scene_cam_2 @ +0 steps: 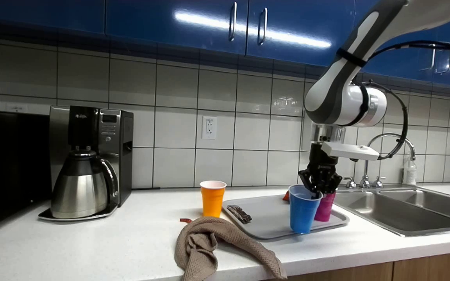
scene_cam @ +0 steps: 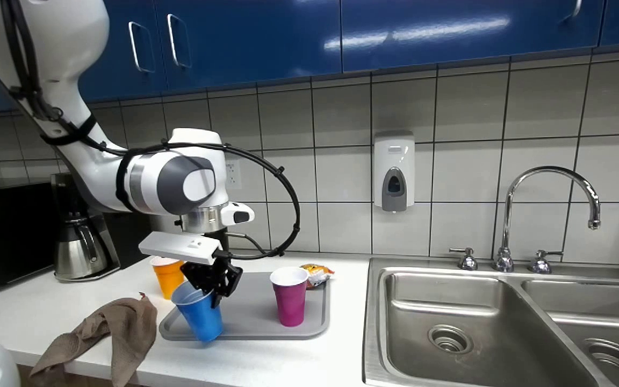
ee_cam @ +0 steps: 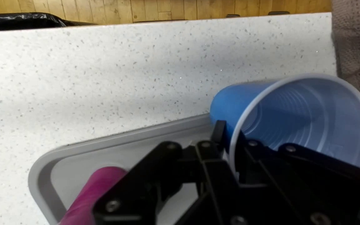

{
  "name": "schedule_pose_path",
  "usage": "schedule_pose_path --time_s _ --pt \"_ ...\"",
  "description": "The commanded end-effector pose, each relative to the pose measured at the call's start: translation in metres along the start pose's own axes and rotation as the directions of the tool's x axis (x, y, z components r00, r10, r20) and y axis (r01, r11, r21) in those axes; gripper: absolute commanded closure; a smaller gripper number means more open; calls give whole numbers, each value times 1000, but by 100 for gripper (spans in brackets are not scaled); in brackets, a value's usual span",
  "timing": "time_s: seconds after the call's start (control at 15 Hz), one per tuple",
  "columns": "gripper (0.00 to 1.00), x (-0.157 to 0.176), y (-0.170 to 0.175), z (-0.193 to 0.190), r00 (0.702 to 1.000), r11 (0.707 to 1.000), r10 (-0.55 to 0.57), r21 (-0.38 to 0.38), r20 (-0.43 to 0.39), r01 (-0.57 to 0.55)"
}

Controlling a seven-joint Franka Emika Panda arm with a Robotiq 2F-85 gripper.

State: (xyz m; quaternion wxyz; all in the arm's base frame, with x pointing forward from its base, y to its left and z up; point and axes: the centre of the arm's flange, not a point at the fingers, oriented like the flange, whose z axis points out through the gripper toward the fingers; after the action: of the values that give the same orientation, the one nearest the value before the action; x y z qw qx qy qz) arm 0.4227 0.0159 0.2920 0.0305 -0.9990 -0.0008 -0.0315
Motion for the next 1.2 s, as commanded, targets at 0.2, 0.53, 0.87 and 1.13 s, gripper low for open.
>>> schedule_pose_path --time_s 0.2,0.53,0.87,1.13 --pt "99 30 -2 -26 997 997 70 39 -26 -68" --pt "99 46 -5 -18 988 988 154 28 -29 -153" --pt "99 54 -7 0 962 962 274 -16 3 -274" --pt "99 61 -7 11 942 941 334 -65 10 -333"
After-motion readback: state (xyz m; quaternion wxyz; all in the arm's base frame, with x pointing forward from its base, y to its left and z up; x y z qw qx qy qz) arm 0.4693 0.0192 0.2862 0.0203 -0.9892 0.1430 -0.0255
